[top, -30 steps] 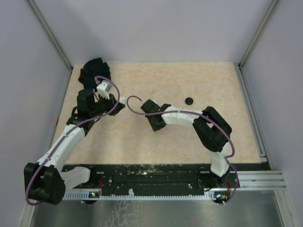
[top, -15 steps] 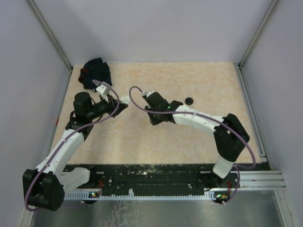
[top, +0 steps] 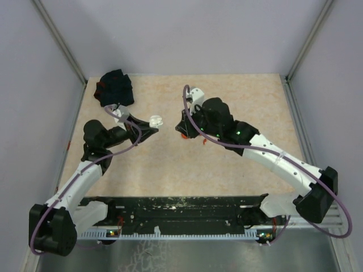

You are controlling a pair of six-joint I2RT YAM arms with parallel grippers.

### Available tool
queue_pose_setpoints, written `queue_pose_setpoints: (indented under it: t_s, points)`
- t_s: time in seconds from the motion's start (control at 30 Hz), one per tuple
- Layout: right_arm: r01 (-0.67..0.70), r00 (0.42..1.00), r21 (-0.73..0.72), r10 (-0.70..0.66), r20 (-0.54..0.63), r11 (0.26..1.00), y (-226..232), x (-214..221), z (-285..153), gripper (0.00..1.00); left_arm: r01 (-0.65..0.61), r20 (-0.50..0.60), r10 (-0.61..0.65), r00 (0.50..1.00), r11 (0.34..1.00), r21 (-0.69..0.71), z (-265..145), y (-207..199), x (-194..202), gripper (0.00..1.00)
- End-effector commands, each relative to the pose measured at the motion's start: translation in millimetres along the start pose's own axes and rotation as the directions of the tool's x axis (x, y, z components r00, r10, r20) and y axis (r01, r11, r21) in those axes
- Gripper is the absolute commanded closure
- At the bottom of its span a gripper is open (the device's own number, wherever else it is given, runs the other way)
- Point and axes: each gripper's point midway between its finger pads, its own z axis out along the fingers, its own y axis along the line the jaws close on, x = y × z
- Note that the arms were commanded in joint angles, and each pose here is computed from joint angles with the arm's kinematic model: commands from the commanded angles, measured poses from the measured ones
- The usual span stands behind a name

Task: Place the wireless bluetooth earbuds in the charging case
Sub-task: Place the earbud in the charging case.

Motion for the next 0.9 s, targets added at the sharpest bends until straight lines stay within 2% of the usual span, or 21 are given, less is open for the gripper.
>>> queue_pose_setpoints:
  t_s: [0.0,0.23,0.4,0.87]
  points:
    - [0.061,0.979,-0.148,-0.03,0.201,0.987,30,-50,-30,0.84,-0.117,0.081,0.106,0.991,0.982,0.148,0,-27,-25,1.0]
    - [0.133,0.938,-0.331,-0.01,0.347,0.934,69,-81,-61,0.84,-0.172,0.122,0.146,0.982,0.954,0.244,2,-49,-29,1.0]
    - [0.194,0.913,-0.434,-0.001,0.408,0.88,91,-89,-75,0.84,-0.228,0.159,0.187,0.969,0.928,0.297,6,-67,-31,1.0]
    - [0.209,0.922,-0.519,0.009,0.387,0.829,113,-83,-69,0.84,-0.266,0.221,0.2,0.955,0.907,0.327,13,-84,-41,1.0]
